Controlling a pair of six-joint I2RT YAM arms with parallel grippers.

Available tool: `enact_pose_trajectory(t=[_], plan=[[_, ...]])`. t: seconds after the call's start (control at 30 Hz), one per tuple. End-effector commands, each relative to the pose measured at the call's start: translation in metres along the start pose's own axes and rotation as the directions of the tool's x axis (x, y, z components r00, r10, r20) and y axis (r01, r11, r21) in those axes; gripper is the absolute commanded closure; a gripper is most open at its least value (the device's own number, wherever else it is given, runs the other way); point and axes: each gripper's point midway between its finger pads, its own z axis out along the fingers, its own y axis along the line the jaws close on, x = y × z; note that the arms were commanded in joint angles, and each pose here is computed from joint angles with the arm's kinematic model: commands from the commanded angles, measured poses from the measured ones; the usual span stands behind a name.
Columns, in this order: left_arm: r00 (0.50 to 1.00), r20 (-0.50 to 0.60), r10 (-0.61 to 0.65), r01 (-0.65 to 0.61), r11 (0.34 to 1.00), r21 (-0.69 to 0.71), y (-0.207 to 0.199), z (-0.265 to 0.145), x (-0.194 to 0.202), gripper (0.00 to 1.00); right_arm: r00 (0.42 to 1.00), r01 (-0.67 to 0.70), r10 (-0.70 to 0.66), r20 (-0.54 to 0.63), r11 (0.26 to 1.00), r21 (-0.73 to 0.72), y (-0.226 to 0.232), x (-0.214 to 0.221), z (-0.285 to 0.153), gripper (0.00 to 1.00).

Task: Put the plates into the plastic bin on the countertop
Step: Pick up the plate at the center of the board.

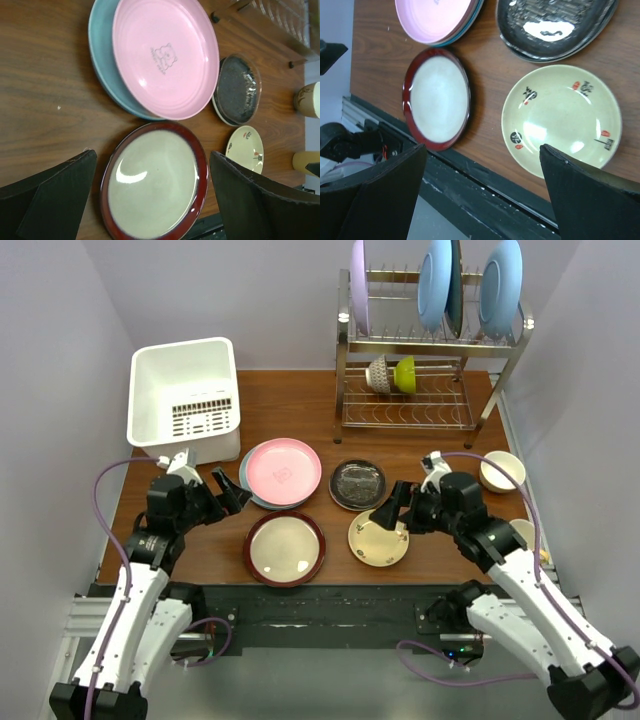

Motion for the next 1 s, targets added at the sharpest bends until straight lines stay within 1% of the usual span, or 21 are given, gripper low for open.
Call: enact_pose_trajectory(t=[0.0, 0.03, 0.07, 0.17, 0.23, 0.4, 0.5, 0.63, 0.83, 0.97], plan=[[0.997, -0.027, -0.068, 0.066, 0.996, -0.063, 0.006, -0.002, 0.003, 0.01, 0.999, 0.033, -0.033, -0.001, 0.997, -0.065, 0.030, -0.009, 0.009, 0.02], [0.996, -0.033, -0.087, 0.084, 0.994, -0.075, 0.009, -0.002, 0.006, 0.01, 0.998, 0.049, -0.052, -0.035, 0.996, -0.069, 0.036, -0.002, 0.015, 0.02], [0.995, -0.038, -0.097, 0.094, 0.992, -0.078, 0.010, -0.001, 0.009, 0.01, 0.997, 0.056, -0.060, -0.050, 0.996, -0.064, 0.037, 0.001, 0.020, 0.06], [0.989, -0.054, -0.140, 0.135, 0.986, -0.096, 0.014, -0.001, 0.017, 0.02, 0.989, 0.082, -0.089, -0.121, 0.995, -0.056, 0.041, 0.017, 0.037, 0.07], [0.985, -0.063, -0.159, 0.151, 0.982, -0.115, 0.018, -0.001, 0.022, 0.02, 0.984, 0.095, -0.102, -0.147, 0.994, -0.059, 0.044, 0.025, 0.045, 0.08], [0.976, -0.089, -0.199, 0.177, 0.962, -0.209, 0.036, 0.000, 0.035, 0.03, 0.976, 0.092, -0.107, -0.192, 0.992, -0.087, 0.052, 0.038, 0.065, 0.08], [0.965, -0.135, -0.223, 0.188, 0.955, -0.231, 0.041, 0.003, 0.047, 0.03, 0.970, 0.097, -0.116, -0.215, 0.991, -0.096, 0.055, 0.046, 0.076, 0.08], [0.953, -0.171, -0.251, 0.202, 0.945, -0.258, 0.046, 0.005, 0.058, 0.03, 0.970, 0.085, -0.112, -0.215, 0.988, -0.128, 0.067, 0.047, 0.087, 0.08], [0.935, -0.201, -0.291, 0.238, 0.938, -0.251, 0.047, 0.009, 0.071, 0.03, 0.959, 0.067, -0.103, -0.262, 0.987, -0.144, 0.077, 0.061, 0.108, 0.14], [0.930, -0.207, -0.304, 0.242, 0.929, -0.280, 0.054, 0.008, 0.079, 0.02, 0.953, 0.059, -0.101, -0.287, 0.987, -0.151, 0.082, 0.075, 0.118, 0.18]])
